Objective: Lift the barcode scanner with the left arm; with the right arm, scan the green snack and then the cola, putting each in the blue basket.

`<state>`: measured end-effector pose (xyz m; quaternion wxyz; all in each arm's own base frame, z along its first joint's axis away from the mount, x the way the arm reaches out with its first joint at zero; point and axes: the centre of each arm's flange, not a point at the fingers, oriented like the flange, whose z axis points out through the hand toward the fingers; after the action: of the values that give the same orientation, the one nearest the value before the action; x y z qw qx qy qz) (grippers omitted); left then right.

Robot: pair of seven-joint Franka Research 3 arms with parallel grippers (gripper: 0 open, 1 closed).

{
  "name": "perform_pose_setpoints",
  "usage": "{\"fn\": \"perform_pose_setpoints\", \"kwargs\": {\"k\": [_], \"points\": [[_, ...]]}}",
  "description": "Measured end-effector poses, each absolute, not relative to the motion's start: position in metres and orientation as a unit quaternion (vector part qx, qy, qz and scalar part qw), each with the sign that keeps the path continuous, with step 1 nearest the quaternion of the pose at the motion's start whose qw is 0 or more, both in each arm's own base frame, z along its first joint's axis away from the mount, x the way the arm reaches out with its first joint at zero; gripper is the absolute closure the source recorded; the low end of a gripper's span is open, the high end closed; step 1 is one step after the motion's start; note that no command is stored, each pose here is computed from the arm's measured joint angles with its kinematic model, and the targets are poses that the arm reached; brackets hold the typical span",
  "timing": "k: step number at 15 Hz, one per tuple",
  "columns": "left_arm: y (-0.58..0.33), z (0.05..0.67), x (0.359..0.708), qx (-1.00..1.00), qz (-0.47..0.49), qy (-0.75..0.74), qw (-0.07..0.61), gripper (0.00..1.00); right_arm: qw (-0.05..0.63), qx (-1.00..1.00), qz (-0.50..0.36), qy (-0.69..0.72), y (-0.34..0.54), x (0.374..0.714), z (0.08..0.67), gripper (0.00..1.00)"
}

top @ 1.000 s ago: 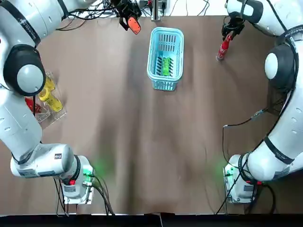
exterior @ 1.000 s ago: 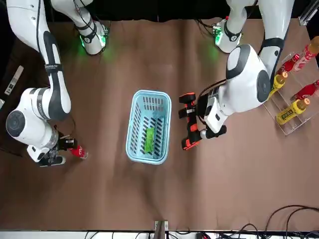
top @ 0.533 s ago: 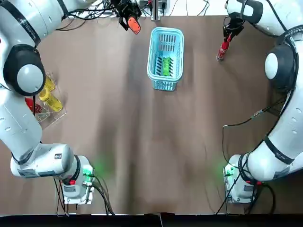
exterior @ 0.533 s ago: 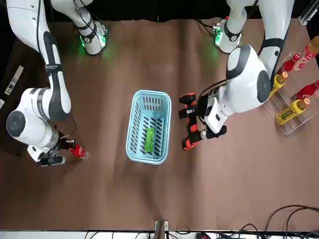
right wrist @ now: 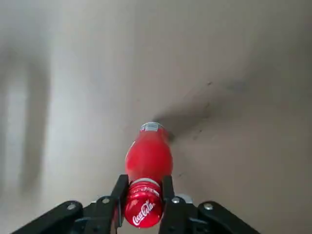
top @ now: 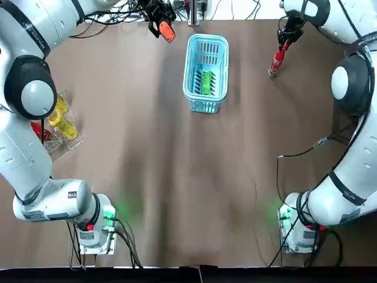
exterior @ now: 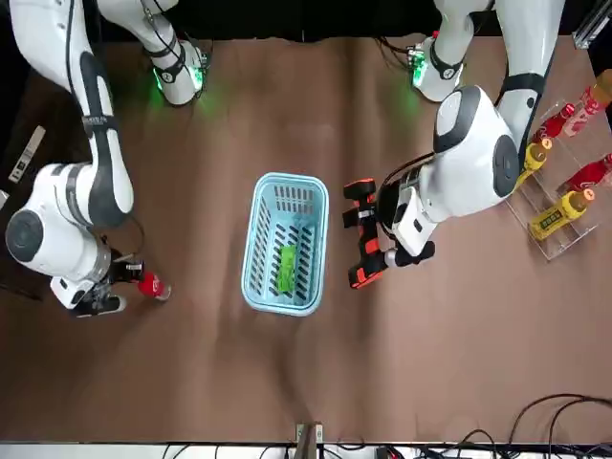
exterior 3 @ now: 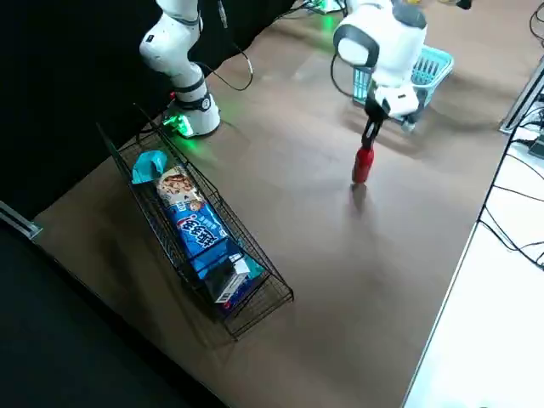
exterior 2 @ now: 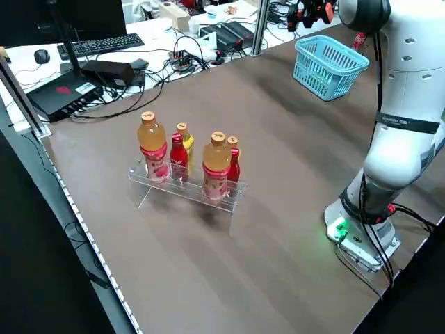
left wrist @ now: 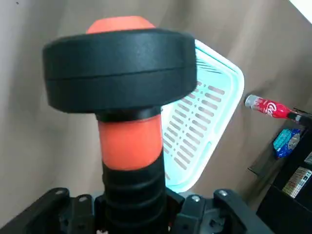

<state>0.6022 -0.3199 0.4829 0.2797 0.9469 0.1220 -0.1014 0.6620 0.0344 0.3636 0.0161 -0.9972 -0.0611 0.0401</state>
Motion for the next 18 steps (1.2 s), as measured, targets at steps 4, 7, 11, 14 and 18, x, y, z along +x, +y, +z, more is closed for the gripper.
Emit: {"fn": "perform_pose_setpoints", "kwargs": {"k": [4,7,11,14,18], "points": [[-0.309,0.485,0.609,0.936,-0.11,0.139,0.303,0.94,0.044,-0.991,0.031,-0.125,0.111,0.648,0.428,0.68],[-0.306,0.491,0.612,0.914,-0.135,0.159,0.348,0.94,0.067,-0.982,0.042,-0.172,0.165,0.617,0.472,0.68],[-0.32,0.507,0.606,0.882,-0.17,0.17,0.405,0.94,0.097,-0.968,0.029,-0.23,0.221,0.587,0.524,0.68],[-0.331,0.517,0.599,0.869,-0.186,0.167,0.428,0.94,0.135,-0.956,0.031,-0.259,0.265,0.569,0.532,0.68],[-0.349,0.521,0.577,0.873,-0.216,0.098,0.427,0.94,0.185,-0.936,0.025,-0.3,0.302,0.553,0.547,0.68]]}}
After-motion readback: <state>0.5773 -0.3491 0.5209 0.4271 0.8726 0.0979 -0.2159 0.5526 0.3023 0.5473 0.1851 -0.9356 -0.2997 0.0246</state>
